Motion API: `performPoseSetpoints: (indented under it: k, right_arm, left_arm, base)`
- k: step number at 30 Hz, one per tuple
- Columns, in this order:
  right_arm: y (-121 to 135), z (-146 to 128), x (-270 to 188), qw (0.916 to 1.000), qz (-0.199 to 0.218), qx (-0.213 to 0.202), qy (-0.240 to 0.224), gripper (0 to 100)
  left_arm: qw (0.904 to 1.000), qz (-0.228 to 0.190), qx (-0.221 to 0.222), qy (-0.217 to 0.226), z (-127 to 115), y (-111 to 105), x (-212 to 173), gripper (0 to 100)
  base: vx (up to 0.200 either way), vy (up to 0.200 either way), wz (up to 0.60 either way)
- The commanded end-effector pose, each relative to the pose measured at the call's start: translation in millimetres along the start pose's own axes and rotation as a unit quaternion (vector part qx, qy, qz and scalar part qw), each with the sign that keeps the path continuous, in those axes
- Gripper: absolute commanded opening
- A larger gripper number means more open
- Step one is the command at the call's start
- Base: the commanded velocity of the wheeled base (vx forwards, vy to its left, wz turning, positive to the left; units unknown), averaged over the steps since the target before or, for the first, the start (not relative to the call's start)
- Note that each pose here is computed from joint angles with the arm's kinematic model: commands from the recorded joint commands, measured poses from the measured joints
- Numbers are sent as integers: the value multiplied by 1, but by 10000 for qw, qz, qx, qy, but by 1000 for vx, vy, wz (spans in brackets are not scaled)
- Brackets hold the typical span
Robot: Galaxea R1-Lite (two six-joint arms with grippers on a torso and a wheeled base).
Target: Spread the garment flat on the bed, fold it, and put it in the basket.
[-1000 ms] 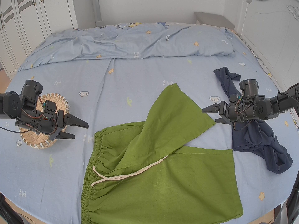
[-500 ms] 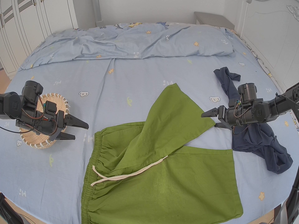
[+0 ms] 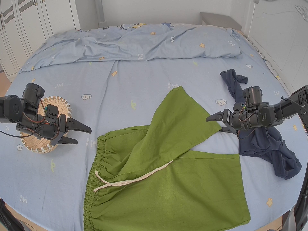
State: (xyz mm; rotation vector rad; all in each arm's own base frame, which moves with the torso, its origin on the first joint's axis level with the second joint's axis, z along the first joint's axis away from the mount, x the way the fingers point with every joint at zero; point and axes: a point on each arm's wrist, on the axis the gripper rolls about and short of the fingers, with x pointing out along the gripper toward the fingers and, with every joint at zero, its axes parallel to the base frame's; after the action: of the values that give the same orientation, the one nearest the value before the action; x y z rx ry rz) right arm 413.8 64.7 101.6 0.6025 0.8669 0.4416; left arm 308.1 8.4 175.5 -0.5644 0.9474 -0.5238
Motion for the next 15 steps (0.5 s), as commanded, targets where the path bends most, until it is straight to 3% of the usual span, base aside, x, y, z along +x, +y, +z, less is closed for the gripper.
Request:
performPoseSetpoints:
  k: [1, 15]
  right_arm:
    - [-7, -1, 4, 10000, -57, 72, 32, 0]
    - [-11, -6, -7, 9998, -138, 117, 59, 0]
  left_arm:
    - [10000, 3, -5, -10, 0, 0, -1, 100]
    - [10000, 3, -16, 12, -1, 0, 0, 100]
  base:
    - [0, 0, 0]
    - [0, 0, 0]
